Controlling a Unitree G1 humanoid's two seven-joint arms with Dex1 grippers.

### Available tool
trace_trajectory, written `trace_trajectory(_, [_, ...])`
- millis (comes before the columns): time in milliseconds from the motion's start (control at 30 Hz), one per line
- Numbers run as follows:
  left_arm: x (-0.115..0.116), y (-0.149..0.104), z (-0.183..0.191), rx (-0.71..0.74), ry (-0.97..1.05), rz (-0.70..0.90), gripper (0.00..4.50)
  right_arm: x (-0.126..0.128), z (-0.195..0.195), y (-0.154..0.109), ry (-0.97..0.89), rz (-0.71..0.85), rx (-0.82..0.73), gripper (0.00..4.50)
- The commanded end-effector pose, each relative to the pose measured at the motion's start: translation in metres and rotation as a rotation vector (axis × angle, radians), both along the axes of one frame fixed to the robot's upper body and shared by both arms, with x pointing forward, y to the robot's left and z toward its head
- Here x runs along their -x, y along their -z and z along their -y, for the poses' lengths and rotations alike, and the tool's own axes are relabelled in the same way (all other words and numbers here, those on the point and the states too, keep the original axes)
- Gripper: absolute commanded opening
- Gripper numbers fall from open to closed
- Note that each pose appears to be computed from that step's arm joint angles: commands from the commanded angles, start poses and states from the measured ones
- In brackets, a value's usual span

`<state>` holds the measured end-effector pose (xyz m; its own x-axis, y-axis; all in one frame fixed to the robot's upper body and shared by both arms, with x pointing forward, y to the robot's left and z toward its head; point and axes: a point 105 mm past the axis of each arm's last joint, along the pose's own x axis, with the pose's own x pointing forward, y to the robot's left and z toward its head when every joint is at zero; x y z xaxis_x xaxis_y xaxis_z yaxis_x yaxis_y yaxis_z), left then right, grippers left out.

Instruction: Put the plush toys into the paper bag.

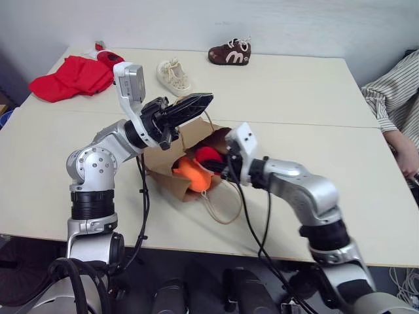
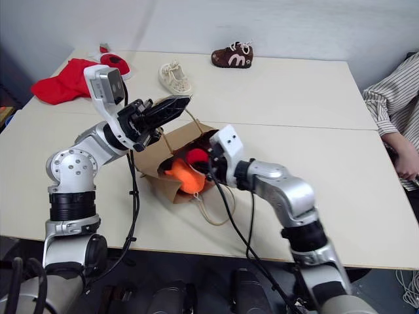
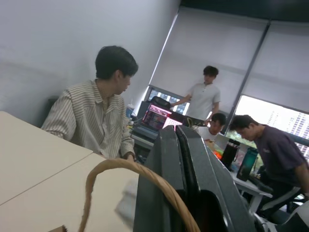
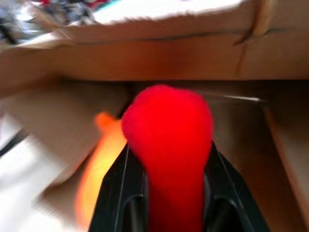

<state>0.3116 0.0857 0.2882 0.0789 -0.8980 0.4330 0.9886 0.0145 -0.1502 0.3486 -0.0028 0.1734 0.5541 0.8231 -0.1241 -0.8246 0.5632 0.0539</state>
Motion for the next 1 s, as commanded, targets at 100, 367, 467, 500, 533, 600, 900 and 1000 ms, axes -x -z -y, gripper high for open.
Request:
trace_trajectory(100, [0.011,-0.006,0.002,0.029,0.043,0.027,0.0,-0.024,-0.027,-0.002,0.069,0.058,0.001,0.61])
trace_trajectory(367, [0.008,-0.01,-0.004,0.073,0.014,0.029,0.0,-0.013,-0.028,-0.005,-0.014,0.098,0.037,3.51])
trace_trajectory(467, [0.006,-0.011,-0.007,0.082,0.002,0.027,0.0,-0.003,-0.017,-0.015,-0.05,0.056,-0.018,4.48])
trace_trajectory(500, [0.006,-0.011,-0.007,0.081,0.0,0.027,0.0,0.0,-0.013,-0.018,-0.06,0.045,-0.034,4.48])
trace_trajectory(533, [0.006,-0.011,-0.008,0.078,-0.004,0.031,0.0,0.006,-0.008,-0.022,-0.088,0.027,-0.062,4.48])
trace_trajectory(600, [0.004,-0.012,-0.01,0.083,-0.015,0.033,0.0,0.021,0.003,-0.033,-0.156,-0.023,-0.152,4.48])
trace_trajectory(900, [0.004,-0.013,-0.009,0.082,-0.015,0.036,0.0,0.051,0.091,0.008,-0.096,-0.263,-0.066,4.48])
trace_trajectory(1000, [0.005,-0.012,-0.007,0.075,0.006,0.03,0.0,0.04,0.096,0.025,-0.002,-0.318,-0.036,4.48])
